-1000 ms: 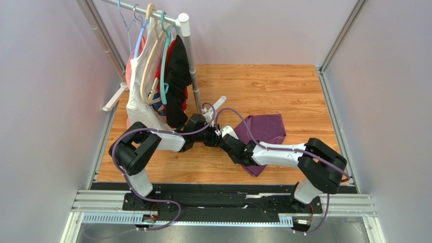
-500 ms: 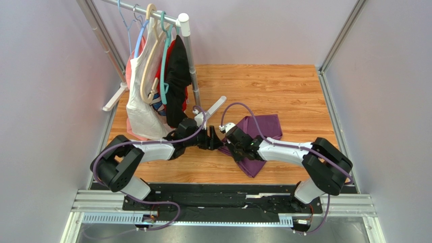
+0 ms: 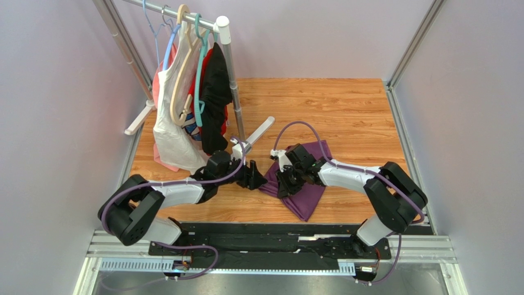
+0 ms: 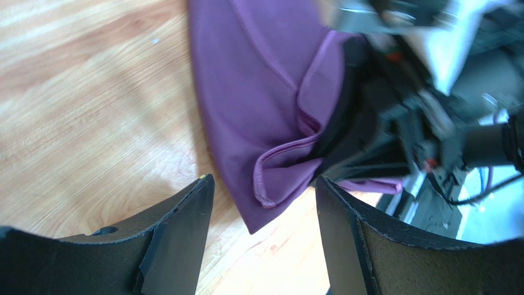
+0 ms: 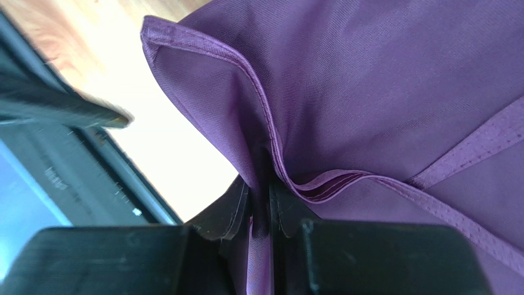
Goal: Fold the napkin, place the utensils inside, and roll it up
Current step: Roll the napkin with the utensil
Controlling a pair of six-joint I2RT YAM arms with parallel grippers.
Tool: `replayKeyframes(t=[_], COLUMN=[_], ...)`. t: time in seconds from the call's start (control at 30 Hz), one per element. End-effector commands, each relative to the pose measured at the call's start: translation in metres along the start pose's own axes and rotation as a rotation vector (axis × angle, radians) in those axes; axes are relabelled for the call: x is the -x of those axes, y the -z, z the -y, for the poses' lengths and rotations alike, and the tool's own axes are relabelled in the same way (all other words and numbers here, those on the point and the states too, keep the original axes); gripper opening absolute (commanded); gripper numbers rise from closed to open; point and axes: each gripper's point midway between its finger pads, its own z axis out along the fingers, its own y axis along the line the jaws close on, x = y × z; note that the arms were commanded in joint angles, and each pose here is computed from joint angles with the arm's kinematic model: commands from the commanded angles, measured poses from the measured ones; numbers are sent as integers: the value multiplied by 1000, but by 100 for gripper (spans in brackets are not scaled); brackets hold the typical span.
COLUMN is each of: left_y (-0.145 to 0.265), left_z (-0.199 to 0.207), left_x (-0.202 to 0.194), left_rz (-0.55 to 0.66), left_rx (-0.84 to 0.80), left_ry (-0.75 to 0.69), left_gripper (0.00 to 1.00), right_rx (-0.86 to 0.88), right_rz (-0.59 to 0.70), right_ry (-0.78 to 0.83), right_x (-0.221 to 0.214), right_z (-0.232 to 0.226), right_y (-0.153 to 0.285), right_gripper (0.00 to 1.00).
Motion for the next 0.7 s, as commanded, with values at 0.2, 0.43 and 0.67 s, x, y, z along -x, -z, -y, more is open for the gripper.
replayKeyframes(t=[0.2, 0.43, 0.67], left_y=[12, -3, -14], left_z=[34, 36, 36], left_x=[16, 16, 8], left_rz=[119, 161, 168], left_rx=[-196, -250, -304], left_ry=[-211, -240, -208], left_gripper=[72, 72, 72], right_rx=[253, 337, 389], right_rz=[-70, -104, -123], right_ry=[-46, -90, -143], right_x=[2, 5, 7], right_z=[-10, -8, 0], right_y=[-4, -5, -7], right_gripper=[5, 4, 4])
